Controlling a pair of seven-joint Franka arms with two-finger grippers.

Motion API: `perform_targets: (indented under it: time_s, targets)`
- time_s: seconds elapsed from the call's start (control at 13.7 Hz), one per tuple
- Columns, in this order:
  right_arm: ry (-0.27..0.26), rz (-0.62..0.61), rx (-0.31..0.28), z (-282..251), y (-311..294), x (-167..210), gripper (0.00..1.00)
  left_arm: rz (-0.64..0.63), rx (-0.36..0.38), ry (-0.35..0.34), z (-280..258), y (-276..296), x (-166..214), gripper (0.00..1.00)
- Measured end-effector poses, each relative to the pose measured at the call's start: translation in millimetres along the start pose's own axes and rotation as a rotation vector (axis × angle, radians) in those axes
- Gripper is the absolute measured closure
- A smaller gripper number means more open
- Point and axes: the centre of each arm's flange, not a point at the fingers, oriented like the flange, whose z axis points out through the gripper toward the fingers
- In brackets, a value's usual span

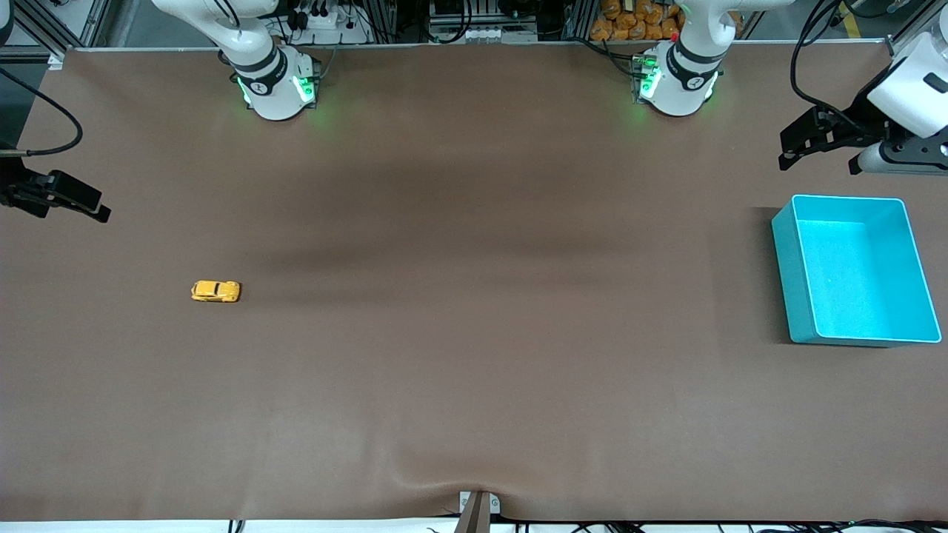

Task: Wind and store yellow beetle car
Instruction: 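Reach the right gripper toward the yellow beetle car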

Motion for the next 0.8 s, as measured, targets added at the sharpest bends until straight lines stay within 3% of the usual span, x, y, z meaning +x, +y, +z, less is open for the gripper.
perform_targets:
  time_s: [0.29,0.8]
  targets:
    - [0.000,-0.013,-0.059,9.0,-1.0,6.2,0.00,0.000,0.000,0.002,-0.2,0.1,0.2,0.00]
    - [-0.025,0.001,-0.081,20.2,2.0,10.6,0.00,-0.001,0.000,0.002,0.1,-0.7,0.6,0.00]
